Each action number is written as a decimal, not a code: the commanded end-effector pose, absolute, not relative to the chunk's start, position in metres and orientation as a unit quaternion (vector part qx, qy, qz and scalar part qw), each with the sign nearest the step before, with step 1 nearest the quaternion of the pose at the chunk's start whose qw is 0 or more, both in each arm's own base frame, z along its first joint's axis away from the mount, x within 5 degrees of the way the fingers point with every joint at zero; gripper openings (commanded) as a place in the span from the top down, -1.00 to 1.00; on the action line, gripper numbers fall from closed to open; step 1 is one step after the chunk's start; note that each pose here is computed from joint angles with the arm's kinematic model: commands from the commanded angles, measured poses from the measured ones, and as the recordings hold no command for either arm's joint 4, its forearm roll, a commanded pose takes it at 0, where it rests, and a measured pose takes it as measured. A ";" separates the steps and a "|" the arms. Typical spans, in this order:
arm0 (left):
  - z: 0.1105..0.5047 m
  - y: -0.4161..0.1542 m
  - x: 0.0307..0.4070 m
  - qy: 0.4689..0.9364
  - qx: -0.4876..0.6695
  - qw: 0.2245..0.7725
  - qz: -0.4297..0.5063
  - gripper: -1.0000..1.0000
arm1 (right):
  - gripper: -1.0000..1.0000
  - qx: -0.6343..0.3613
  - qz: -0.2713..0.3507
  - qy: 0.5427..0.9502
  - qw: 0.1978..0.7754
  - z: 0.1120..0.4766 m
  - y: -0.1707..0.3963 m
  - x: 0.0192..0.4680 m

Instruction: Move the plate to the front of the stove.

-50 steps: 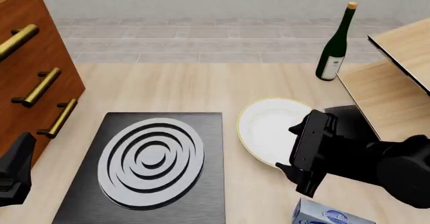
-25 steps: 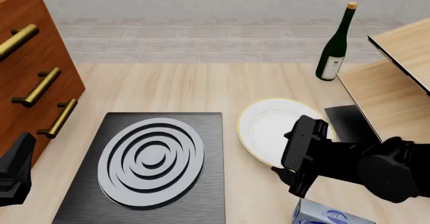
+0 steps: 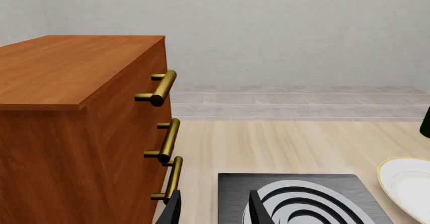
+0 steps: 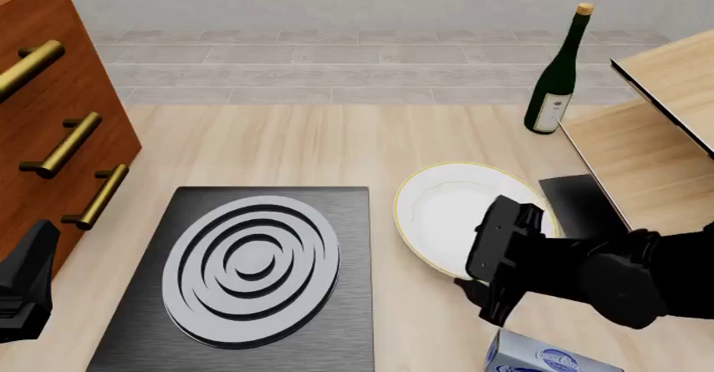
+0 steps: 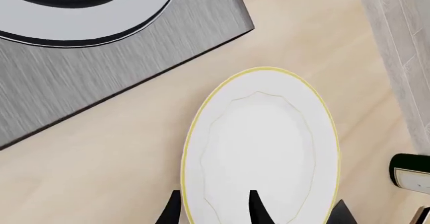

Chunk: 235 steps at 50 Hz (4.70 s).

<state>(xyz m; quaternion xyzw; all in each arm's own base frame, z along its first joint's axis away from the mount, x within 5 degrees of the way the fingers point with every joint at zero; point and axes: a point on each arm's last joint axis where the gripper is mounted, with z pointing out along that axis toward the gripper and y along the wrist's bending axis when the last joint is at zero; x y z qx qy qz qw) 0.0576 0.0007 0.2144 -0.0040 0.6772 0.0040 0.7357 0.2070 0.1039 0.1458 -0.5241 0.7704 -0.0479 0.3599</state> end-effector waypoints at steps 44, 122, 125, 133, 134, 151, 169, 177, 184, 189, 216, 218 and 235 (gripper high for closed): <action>0.214 0.001 0.058 0.677 -0.004 0.736 0.004 -1.00 | 1.00 -0.515 -0.054 0.787 0.335 0.117 0.099 0.221; 0.214 0.001 0.058 0.677 -0.004 0.736 0.004 -1.00 | 1.00 -0.586 -0.151 0.668 0.433 0.189 0.086 0.212; 0.214 0.001 0.058 0.677 -0.004 0.736 0.004 -1.00 | 1.00 -0.589 -0.152 0.663 0.435 0.191 0.088 0.213; 0.214 0.001 0.058 0.677 -0.004 0.736 0.004 -1.00 | 1.00 -0.604 -0.148 0.646 0.443 0.196 0.100 0.219; 0.214 0.001 0.058 0.677 -0.004 0.736 0.004 -1.00 | 1.00 -0.606 -0.146 0.644 0.444 0.196 0.103 0.220; 0.214 0.001 0.058 0.677 -0.004 0.736 0.004 -1.00 | 1.00 -0.619 -0.142 0.621 0.459 0.212 0.126 0.239; 0.214 0.001 0.058 0.677 -0.004 0.736 0.004 -1.00 | 1.00 -0.630 -0.130 0.608 0.466 0.220 0.153 0.262; 0.214 0.001 0.058 0.678 -0.004 0.735 0.004 -1.00 | 1.00 -0.637 -0.128 0.601 0.466 0.222 0.165 0.271; 0.214 0.001 0.058 0.678 -0.004 0.735 0.004 -1.00 | 1.00 -0.642 -0.127 0.593 0.469 0.221 0.177 0.282; 0.214 0.001 0.058 0.678 -0.004 0.735 0.004 -1.00 | 1.00 -0.645 -0.126 0.590 0.468 0.219 0.184 0.289; 0.214 0.001 0.057 0.678 -0.004 0.735 0.004 -1.00 | 1.00 -0.653 -0.116 0.581 0.472 0.206 0.228 0.332; 0.213 0.001 0.057 0.678 -0.004 0.735 0.004 -1.00 | 1.00 -0.654 -0.117 0.579 0.473 0.203 0.231 0.335; 0.214 0.001 0.057 0.678 -0.004 0.735 0.004 -1.00 | 1.00 -0.661 -0.104 0.571 0.476 0.198 0.265 0.354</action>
